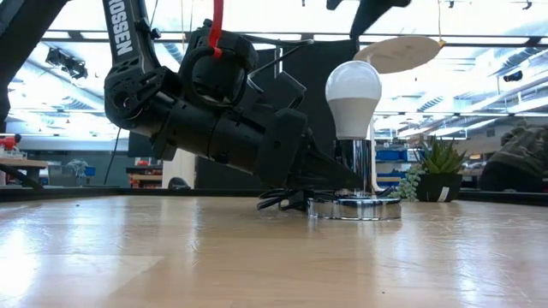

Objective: Screw lightbulb
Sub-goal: Insert the lightbulb into the lamp

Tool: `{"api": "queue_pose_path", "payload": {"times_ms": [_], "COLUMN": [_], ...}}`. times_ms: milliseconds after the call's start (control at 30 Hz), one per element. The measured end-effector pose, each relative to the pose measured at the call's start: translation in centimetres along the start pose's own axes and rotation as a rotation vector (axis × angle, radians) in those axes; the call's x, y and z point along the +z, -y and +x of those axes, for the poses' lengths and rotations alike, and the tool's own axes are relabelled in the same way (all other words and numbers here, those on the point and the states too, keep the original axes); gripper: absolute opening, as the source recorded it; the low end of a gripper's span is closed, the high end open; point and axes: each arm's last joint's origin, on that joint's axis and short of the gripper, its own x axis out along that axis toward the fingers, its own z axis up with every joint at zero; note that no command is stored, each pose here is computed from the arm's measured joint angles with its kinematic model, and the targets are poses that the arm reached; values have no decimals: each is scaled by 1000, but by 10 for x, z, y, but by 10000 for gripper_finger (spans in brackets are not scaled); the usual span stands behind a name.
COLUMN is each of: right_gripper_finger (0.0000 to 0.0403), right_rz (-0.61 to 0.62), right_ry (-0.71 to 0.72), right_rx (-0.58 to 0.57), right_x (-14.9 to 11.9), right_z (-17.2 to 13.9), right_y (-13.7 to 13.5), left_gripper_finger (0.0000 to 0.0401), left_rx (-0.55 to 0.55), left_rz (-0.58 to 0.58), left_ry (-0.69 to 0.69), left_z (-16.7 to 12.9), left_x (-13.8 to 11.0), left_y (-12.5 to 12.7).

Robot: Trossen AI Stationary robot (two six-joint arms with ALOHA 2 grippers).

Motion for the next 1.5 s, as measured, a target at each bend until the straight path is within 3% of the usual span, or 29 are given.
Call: {"api": "queue_pose_path", "payload": {"times_ms": [367,667,867,1200,1500], "right_gripper_finger": [346,346,346,361,392], "right_rz": [-158,-517,-850,-889,-1251], "right_ry": [4,-60,-118,-194,-265], "right_rx": [-27,0,56,115,102], "right_x": [22,12,4,0,-15], "right_z": [-12,-8,-12,-7,16], "right_y": [-21,-32,-33,-33,-35], "left_gripper_finger": [190,190,190,190,190], "left_rx": [-3,-46,-82,-98,-130], "left_rz": [0,30,52,28,23], "left_ry": [-4,-9,-12,-14,-16], "left_z": [0,0,0,0,0], "left_x": [0,-1,-1,-1,-1], "left_y": [0,1,3,3,3]}}
